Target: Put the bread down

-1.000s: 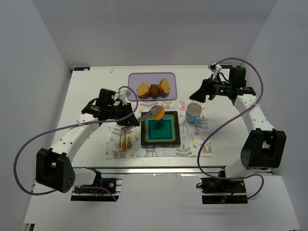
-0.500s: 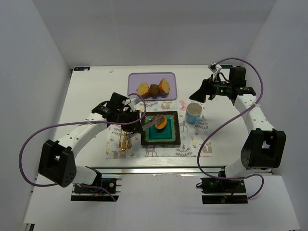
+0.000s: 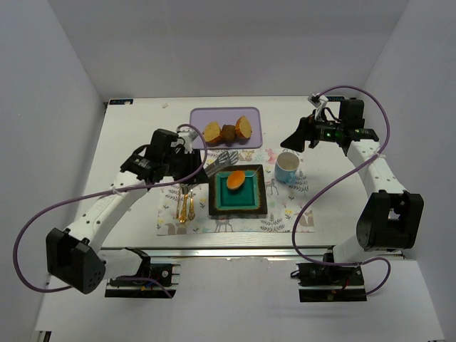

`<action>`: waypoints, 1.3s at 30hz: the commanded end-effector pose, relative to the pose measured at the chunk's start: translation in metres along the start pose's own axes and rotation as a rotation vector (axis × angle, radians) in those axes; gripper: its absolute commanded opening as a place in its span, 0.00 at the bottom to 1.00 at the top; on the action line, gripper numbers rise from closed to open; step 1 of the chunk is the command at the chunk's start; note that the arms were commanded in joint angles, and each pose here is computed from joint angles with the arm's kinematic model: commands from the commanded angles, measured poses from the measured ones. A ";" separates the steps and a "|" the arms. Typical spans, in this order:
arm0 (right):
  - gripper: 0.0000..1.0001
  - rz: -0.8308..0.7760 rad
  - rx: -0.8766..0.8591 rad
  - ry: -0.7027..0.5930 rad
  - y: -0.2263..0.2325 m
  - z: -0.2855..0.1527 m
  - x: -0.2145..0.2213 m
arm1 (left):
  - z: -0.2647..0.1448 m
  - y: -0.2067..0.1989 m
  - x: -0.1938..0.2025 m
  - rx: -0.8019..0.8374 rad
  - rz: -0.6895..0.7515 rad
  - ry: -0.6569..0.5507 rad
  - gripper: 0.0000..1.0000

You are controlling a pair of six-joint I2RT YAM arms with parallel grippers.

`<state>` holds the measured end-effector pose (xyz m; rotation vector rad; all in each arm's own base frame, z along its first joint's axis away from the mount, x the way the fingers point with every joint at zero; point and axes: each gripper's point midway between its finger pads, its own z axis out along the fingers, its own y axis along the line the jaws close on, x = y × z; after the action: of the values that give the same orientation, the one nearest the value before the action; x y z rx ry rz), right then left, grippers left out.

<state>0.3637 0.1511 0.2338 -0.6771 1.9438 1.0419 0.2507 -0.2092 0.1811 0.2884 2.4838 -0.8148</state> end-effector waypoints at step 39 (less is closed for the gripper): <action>0.89 0.069 0.359 -0.072 -0.043 -0.042 -0.026 | -0.076 0.288 0.009 -0.745 -0.455 -0.340 0.98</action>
<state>0.3743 0.1148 0.2285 -0.4930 2.0574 0.8906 0.3015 0.0712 0.0465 -0.6288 2.4793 0.0376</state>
